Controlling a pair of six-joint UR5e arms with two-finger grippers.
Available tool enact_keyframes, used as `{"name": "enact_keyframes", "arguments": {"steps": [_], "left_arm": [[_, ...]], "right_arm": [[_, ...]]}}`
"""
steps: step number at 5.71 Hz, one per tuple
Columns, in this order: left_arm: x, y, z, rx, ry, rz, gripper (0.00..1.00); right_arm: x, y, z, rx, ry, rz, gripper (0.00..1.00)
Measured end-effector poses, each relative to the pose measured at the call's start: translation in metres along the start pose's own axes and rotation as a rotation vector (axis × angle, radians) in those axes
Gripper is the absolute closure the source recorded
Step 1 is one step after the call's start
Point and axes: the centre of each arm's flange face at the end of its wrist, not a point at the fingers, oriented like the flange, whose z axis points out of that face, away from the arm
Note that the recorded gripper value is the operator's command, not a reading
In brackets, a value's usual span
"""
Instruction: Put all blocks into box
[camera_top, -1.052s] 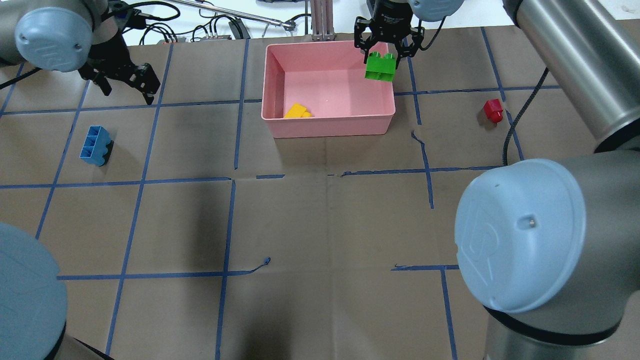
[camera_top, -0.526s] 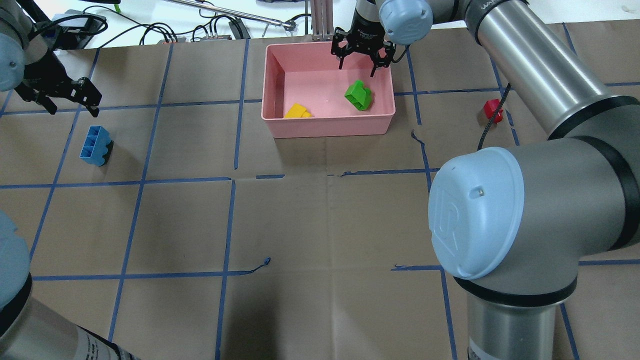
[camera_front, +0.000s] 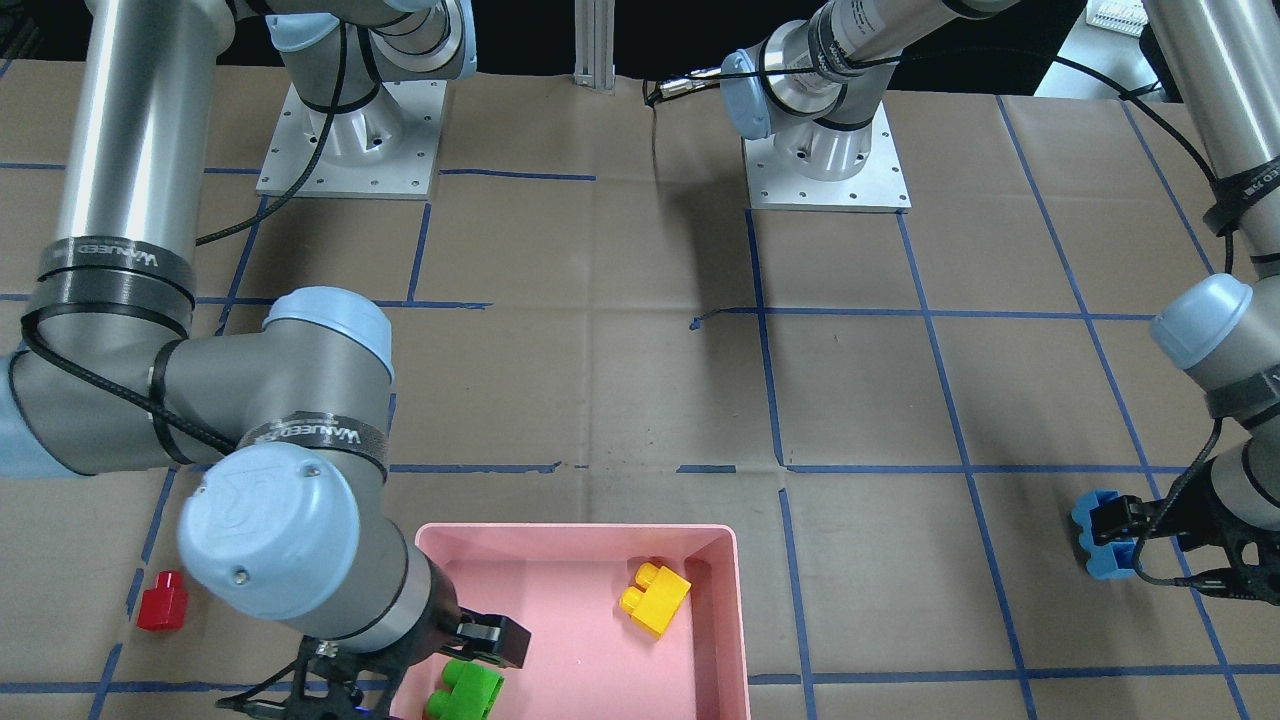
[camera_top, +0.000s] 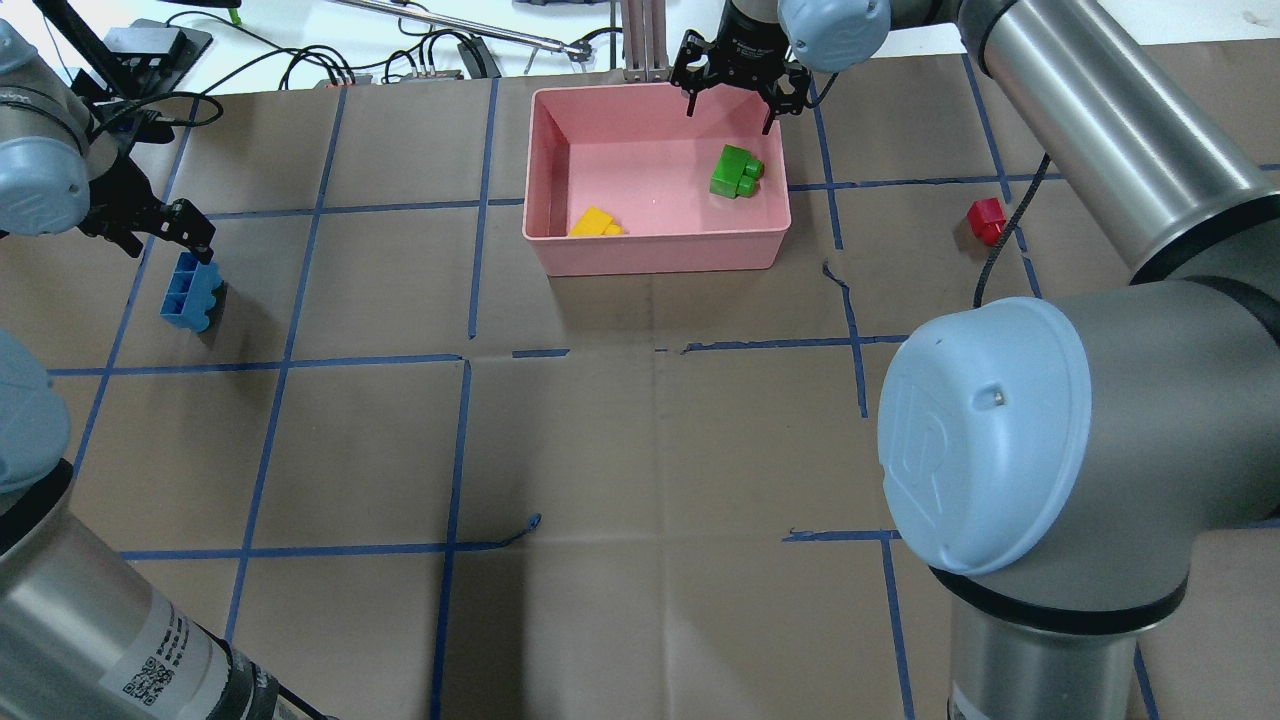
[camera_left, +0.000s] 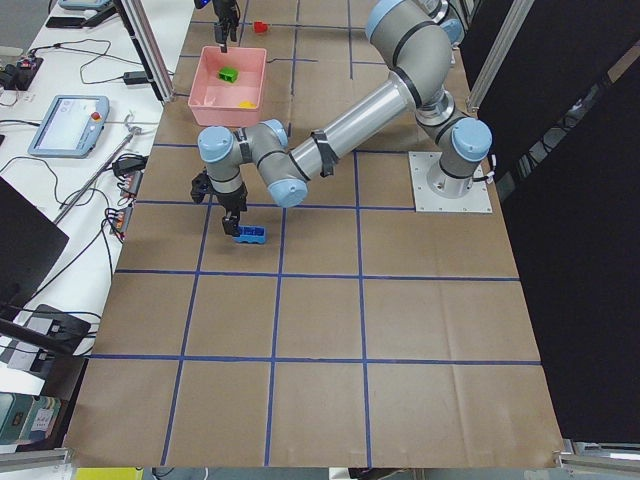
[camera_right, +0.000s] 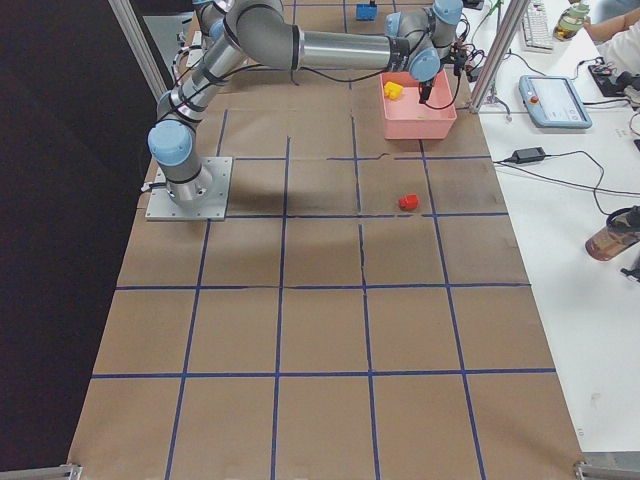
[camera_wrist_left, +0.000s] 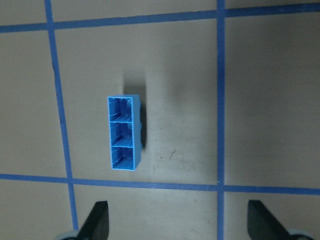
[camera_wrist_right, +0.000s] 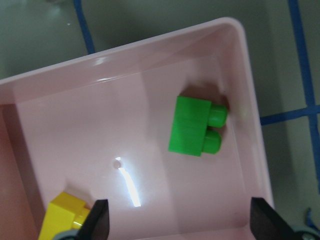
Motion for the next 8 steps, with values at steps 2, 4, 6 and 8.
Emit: {"name": "enact_keyframes", "arguments": {"steps": [2, 4, 6, 8], "left_arm": [[-0.023, 0.008, 0.043, -0.049, 0.031, -0.023, 1.00], [-0.026, 0.012, 0.049, -0.060, 0.049, -0.014, 1.00], [-0.024, 0.009, 0.009, -0.019, 0.090, -0.012, 1.00], [0.054, 0.001, -0.088, 0.001, 0.152, 0.028, 1.00]], "right_arm": [[0.086, -0.027, -0.022, -0.027, 0.089, -0.097, 0.00], [0.177, -0.050, -0.020, -0.068, 0.166, -0.222, 0.00], [0.250, -0.052, 0.023, -0.141, 0.191, -0.254, 0.00], [0.284, -0.041, 0.080, -0.158, 0.213, -0.310, 0.06]]}}
